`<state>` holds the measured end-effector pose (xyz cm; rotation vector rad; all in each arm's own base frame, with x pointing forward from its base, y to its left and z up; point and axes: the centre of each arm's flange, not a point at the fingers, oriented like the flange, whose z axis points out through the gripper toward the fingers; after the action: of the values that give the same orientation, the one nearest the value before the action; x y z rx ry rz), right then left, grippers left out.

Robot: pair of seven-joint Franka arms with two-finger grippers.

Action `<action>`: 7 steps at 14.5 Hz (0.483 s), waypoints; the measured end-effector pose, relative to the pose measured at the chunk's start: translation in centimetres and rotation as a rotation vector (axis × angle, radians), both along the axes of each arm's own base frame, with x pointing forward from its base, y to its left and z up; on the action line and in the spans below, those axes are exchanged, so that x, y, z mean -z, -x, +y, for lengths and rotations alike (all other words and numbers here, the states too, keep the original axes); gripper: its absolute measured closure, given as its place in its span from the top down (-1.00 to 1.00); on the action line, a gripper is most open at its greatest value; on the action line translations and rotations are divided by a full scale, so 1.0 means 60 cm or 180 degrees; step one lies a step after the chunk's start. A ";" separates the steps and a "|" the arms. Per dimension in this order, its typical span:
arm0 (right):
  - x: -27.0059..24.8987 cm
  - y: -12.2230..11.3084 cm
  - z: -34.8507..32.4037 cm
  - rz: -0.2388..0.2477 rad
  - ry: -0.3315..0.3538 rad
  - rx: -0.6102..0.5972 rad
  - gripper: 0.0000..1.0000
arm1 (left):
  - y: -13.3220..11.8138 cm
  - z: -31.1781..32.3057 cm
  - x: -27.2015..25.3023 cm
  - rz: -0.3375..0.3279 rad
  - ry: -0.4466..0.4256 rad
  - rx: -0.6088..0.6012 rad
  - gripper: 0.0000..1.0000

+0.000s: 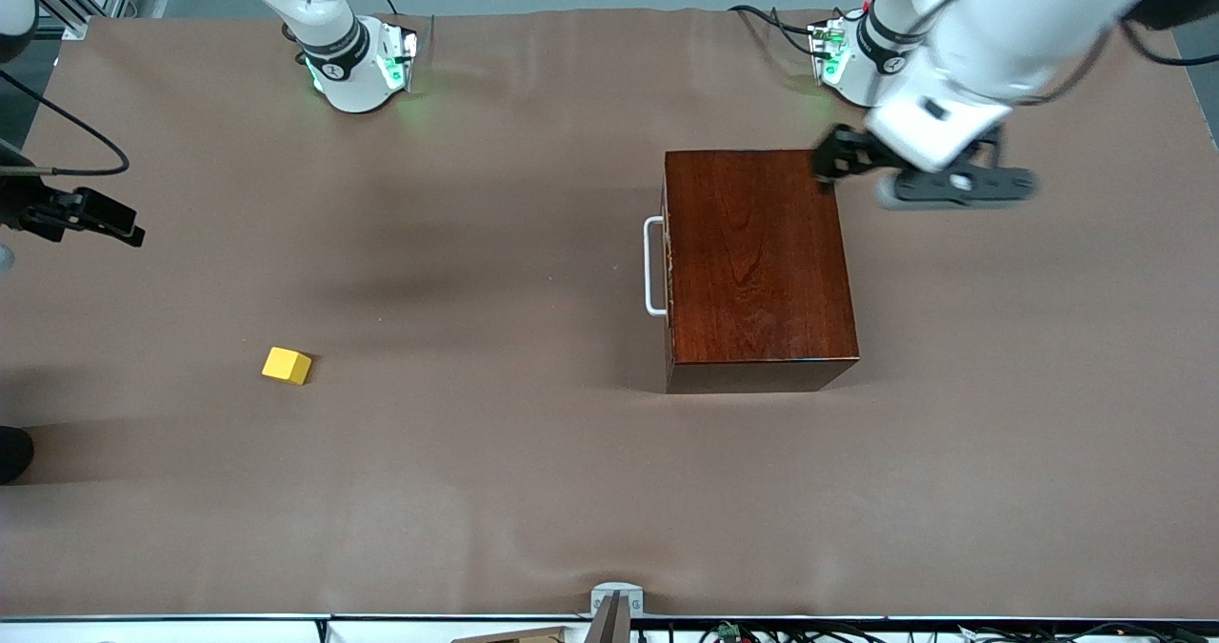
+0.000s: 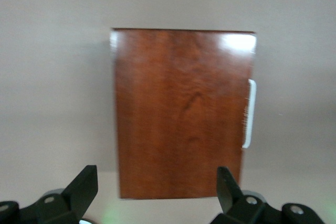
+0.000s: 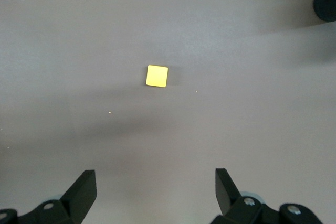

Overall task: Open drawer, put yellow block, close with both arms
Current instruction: 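Move the left gripper to the white drawer handle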

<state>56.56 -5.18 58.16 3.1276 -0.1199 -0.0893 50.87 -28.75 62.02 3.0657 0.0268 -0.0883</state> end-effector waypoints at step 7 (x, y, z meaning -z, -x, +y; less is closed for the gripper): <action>0.037 -0.034 -0.002 0.0064 0.0010 0.0003 1.00 | 0.086 -0.319 0.090 0.0243 0.0267 -0.0550 1.00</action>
<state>58.59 -5.32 55.93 3.1227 -0.1213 -0.1202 45.74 -47.88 56.65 2.9598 0.2842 -0.1908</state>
